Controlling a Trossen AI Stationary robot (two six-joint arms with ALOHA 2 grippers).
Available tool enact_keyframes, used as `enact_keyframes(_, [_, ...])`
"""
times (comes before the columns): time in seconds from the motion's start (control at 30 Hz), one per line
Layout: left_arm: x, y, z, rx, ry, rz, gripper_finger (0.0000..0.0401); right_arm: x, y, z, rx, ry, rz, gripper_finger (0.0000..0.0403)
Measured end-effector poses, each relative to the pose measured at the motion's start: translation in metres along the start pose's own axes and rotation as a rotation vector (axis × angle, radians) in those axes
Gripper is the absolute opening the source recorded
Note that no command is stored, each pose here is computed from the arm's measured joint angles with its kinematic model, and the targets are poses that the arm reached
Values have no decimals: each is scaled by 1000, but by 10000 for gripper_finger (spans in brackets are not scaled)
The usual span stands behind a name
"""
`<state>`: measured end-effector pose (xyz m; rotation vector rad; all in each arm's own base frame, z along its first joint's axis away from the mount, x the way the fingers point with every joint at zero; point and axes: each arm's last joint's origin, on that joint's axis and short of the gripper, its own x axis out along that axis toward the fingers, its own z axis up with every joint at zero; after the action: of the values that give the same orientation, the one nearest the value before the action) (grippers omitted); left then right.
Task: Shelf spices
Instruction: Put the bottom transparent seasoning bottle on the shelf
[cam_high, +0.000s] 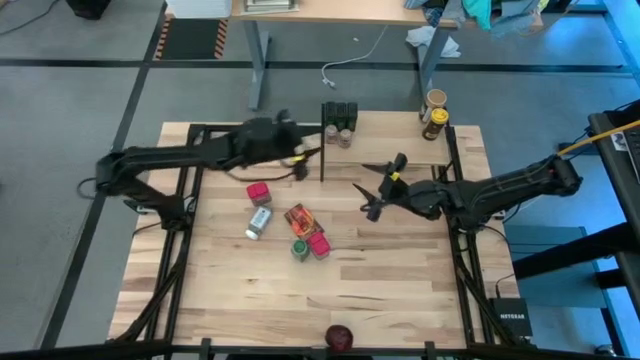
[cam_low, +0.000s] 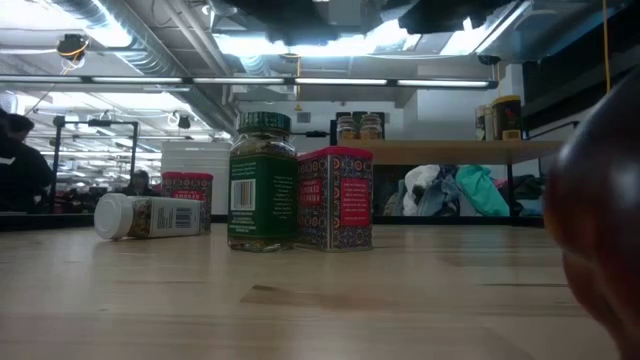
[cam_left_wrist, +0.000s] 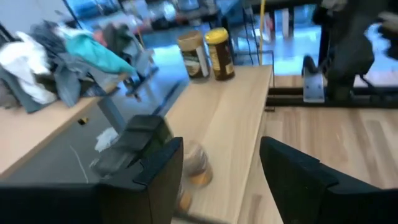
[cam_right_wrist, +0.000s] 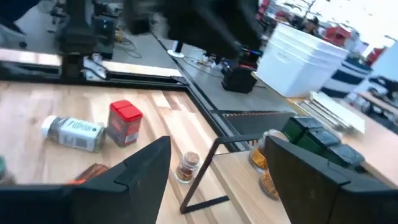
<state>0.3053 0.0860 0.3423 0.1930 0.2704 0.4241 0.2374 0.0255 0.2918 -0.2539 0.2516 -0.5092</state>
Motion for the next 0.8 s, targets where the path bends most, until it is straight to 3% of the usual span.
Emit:
enact_keyframes(0.27, [-71,9,-43,-37,-158,52,208,50,-19,-25,43,105,-94,244])
enact_keyframes(0.47, [-93,10,-61,-26,-75,37,208,77,-41,-42,89,158,-141,148])
enact_keyframes(0.7, [-95,6,-74,-16,12,13,208,92,-57,-58,123,227,-167,23])
enact_keyframes(0.8, [-95,5,-74,-17,10,6,208,91,-56,-57,112,224,-164,8])
